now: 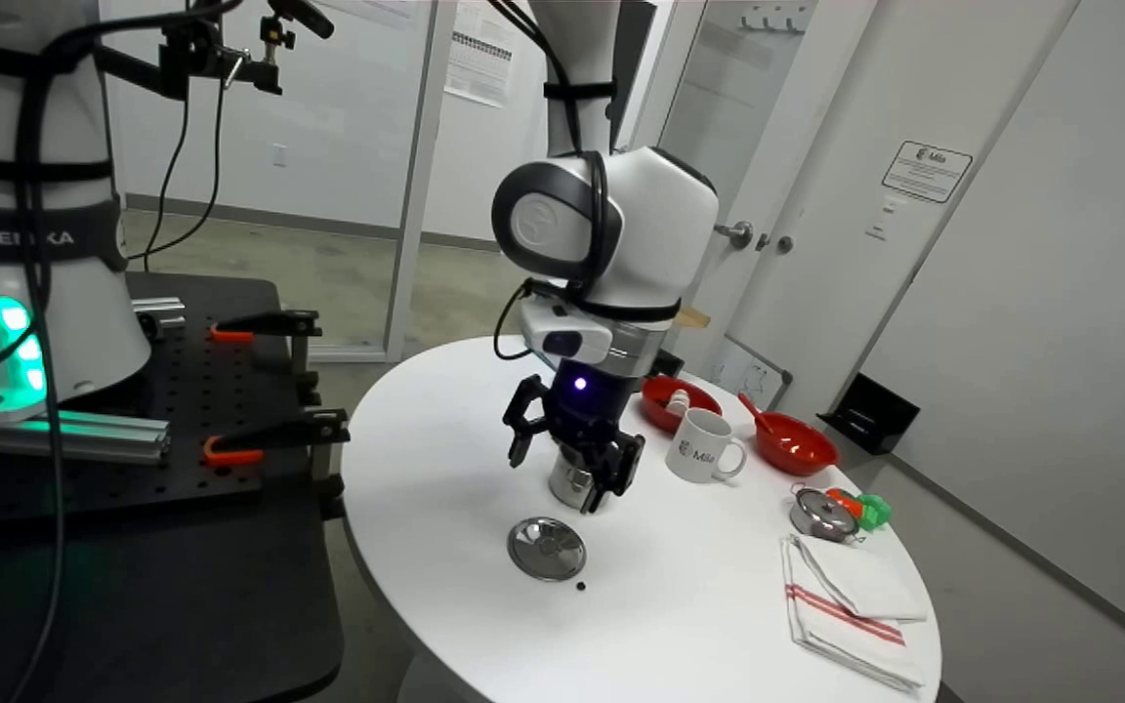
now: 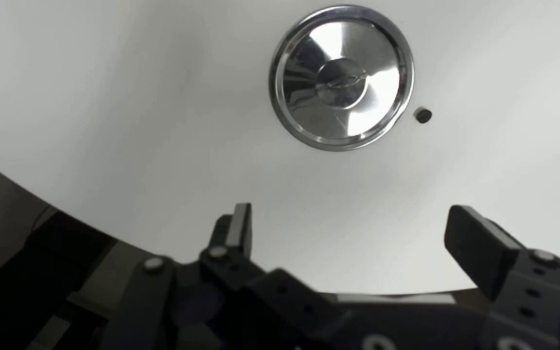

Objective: Remove the lid from the pot and put some of the object from the measuring cup into the pot, and put the lid back on

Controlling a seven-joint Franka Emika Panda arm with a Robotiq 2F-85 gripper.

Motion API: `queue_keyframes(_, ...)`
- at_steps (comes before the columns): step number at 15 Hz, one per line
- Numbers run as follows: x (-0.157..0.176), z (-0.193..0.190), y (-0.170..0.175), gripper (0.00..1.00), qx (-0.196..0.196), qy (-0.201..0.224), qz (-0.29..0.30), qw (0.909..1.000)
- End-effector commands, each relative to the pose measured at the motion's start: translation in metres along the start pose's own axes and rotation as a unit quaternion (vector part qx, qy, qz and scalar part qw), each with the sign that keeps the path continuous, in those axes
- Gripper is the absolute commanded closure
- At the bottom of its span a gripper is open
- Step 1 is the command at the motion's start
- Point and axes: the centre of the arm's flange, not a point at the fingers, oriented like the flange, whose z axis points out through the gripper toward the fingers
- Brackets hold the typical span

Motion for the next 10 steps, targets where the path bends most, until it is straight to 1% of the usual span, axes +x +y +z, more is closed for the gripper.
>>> queue_keyframes(1, -0.031, 0.007, -0.001, 0.0, 0.03, 0.023, 0.092, 0.995)
queue_keyframes(3, -0.042, 0.011, 0.0, 0.0, 0.039, 0.034, 0.142, 0.9886)
queue_keyframes(6, -0.055, 0.022, 0.002, 0.0, 0.052, 0.055, 0.213, 0.9742)
queue_keyframes(8, -0.048, 0.028, 0.002, 0.0, 0.056, 0.069, 0.26, 0.9614)
queue_keyframes(10, -0.036, 0.034, 0.003, 0.0, 0.05, 0.083, 0.31, 0.9457)
